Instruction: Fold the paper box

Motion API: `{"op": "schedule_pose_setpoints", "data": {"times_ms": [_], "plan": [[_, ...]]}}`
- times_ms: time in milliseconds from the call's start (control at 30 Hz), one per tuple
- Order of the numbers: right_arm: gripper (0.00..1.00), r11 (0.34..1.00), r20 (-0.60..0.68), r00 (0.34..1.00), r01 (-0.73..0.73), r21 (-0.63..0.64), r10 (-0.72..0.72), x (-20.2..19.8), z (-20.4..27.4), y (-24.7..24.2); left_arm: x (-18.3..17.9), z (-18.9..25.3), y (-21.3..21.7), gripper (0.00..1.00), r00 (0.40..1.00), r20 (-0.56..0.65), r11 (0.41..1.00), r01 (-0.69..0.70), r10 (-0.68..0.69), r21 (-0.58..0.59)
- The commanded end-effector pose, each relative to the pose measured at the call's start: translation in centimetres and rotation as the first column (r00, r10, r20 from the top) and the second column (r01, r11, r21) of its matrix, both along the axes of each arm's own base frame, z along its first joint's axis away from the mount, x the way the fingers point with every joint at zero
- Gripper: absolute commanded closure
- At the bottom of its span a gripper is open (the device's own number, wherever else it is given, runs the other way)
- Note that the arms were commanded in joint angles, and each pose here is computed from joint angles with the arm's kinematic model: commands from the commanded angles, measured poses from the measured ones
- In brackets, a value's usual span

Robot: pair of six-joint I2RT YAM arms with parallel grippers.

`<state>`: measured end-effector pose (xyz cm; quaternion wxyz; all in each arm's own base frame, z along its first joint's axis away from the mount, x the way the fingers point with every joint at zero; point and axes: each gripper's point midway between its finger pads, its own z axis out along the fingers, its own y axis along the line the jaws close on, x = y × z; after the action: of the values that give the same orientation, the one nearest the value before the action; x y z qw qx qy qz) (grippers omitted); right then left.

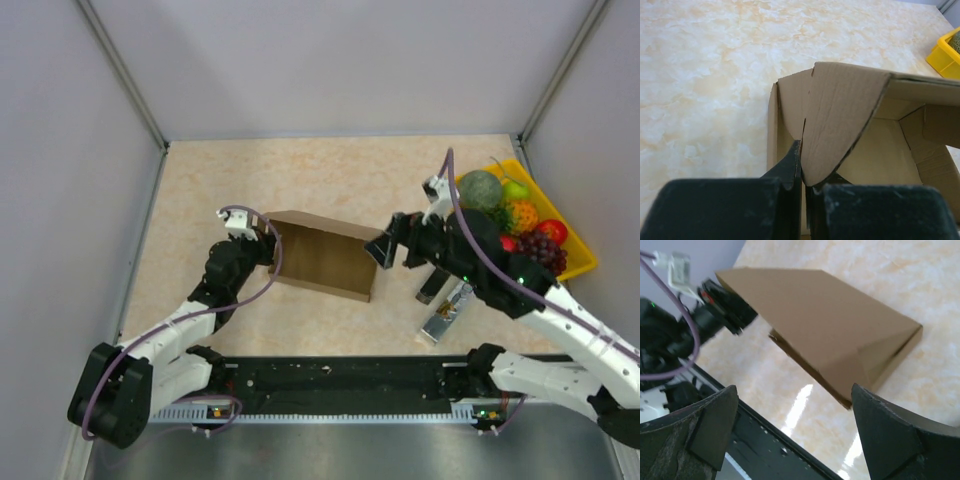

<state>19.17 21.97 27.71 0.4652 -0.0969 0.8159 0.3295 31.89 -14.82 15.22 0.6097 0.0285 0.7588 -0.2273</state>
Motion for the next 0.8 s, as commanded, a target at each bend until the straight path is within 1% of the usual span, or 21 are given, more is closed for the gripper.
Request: {"op": "schedule_pose_setpoints", "data": {"times_ms": [0, 67, 133, 200, 300, 333, 367, 400, 433, 467, 500, 533, 567, 600, 633, 667, 700, 733, 767], "plan": [[0.07, 0.995, -0.061, 0.995, 0.081, 0.051, -0.078, 3.3, 4.0, 1.8, -0.7, -1.8, 0.1, 1.00, 0.998, -0.064, 1.000, -0.007, 0.007, 0.000], [0.05, 0.993, -0.052, 0.993, 0.111, 0.031, -0.109, 5.3, 4.0, 2.9, -0.8, -1.9, 0.0, 1.00, 0.998, -0.070, 1.000, -0.005, 0.005, -0.005], [0.05, 0.996, -0.033, 0.996, 0.088, -0.010, -0.088, 6.6, 3.3, 4.3, -0.8, -2.1, 0.1, 1.00, 0.997, -0.080, 1.000, -0.012, 0.011, -0.002], [0.05, 0.994, -0.022, 0.996, 0.081, -0.080, -0.083, 7.9, 1.4, 5.7, -0.8, -2.2, 0.1, 1.00, 0.996, -0.083, 1.000, -0.012, 0.012, -0.002], [0.08, 0.995, 0.000, 1.000, 0.026, -0.095, -0.026, 8.2, -1.4, 7.6, -0.8, -1.9, 0.1, 1.00, 0.996, -0.089, 1.000, -0.015, 0.014, -0.004], [0.09, 0.993, 0.018, 0.999, 0.033, -0.111, -0.031, 8.2, -3.0, 7.7, -1.0, -2.2, 0.2, 0.98, 0.994, -0.104, 1.000, -0.016, 0.016, 0.003], [0.09, 0.993, 0.023, 0.999, 0.027, -0.112, -0.024, 8.2, -3.6, 7.7, -1.1, -2.2, 0.3, 0.88, 0.993, -0.115, 1.000, -0.020, 0.020, -0.003], [0.09, 0.994, 0.037, 0.999, 0.025, -0.105, -0.022, 8.1, -3.8, 7.5, -1.3, -2.0, 0.3, 0.81, 0.993, -0.120, 1.000, -0.021, 0.020, -0.011], [0.10, 0.991, 0.028, 0.999, 0.019, -0.129, -0.016, 7.6, -5.8, 7.1, -1.8, -2.5, 0.5, 0.72, 0.987, -0.157, 1.000, -0.026, 0.026, -0.001], [0.10, 0.995, 0.064, 0.998, 0.017, -0.102, -0.011, 7.9, -5.5, 7.4, -2.3, -2.6, 0.5, 0.62, 0.982, -0.189, 0.999, -0.030, 0.026, -0.018], [0.10, 0.993, 0.087, 0.996, 0.011, -0.114, -0.001, 7.7, -5.8, 7.0, -2.8, -1.7, 0.4, 0.58, 0.984, -0.178, 0.999, -0.017, 0.011, -0.037], [0.10, 0.990, 0.085, 0.996, 0.014, -0.141, -0.002, 7.6, -7.1, 6.6, -3.5, -1.5, 0.0, 0.55, 0.982, -0.188, 0.999, 0.014, -0.023, -0.050], [0.10, 0.989, 0.096, 0.995, 0.009, -0.149, 0.005, 7.7, -7.4, 6.5, -5.3, -2.6, -0.4, 0.53, 0.960, -0.273, 0.996, 0.047, -0.065, -0.075], [0.10, 0.984, 0.102, 0.995, 0.000, -0.179, 0.019, 7.7, -8.1, 6.4, -6.4, -1.0, -0.9, 0.50, 0.961, -0.252, 0.989, 0.084, -0.112, -0.119], [0.10, 0.980, 0.094, 0.995, -0.011, -0.198, 0.030, 7.5, -9.1, 6.3, -7.5, -0.7, -1.3, 0.48, 0.951, -0.271, 0.983, 0.115, -0.151, -0.146], [0.10, 0.978, 0.100, 0.994, -0.014, -0.206, 0.036, 7.6, -9.5, 6.3, -9.9, -0.9, -2.4, 0.46, 0.908, -0.338, 0.961, 0.185, -0.247, -0.207], [0.10, 0.974, 0.101, 0.994, -0.014, -0.225, 0.037, 7.6, -10.0, 6.1, -11.2, 1.3, -2.8, 0.42, 0.907, -0.290, 0.940, 0.239, -0.305, -0.242], [0.10, 0.970, 0.097, 0.995, -0.005, -0.242, 0.029, 7.7, -10.7, 5.7, -12.3, 2.1, -3.0, 0.40, 0.896, -0.285, 0.926, 0.270, -0.342, -0.263], [0.10, 0.968, 0.096, 0.995, -0.001, -0.250, 0.026, 7.6, -11.0, 5.6, -14.1, 3.7, -3.6, 0.40, 0.874, -0.258, 0.891, 0.326, -0.411, -0.315]]}}
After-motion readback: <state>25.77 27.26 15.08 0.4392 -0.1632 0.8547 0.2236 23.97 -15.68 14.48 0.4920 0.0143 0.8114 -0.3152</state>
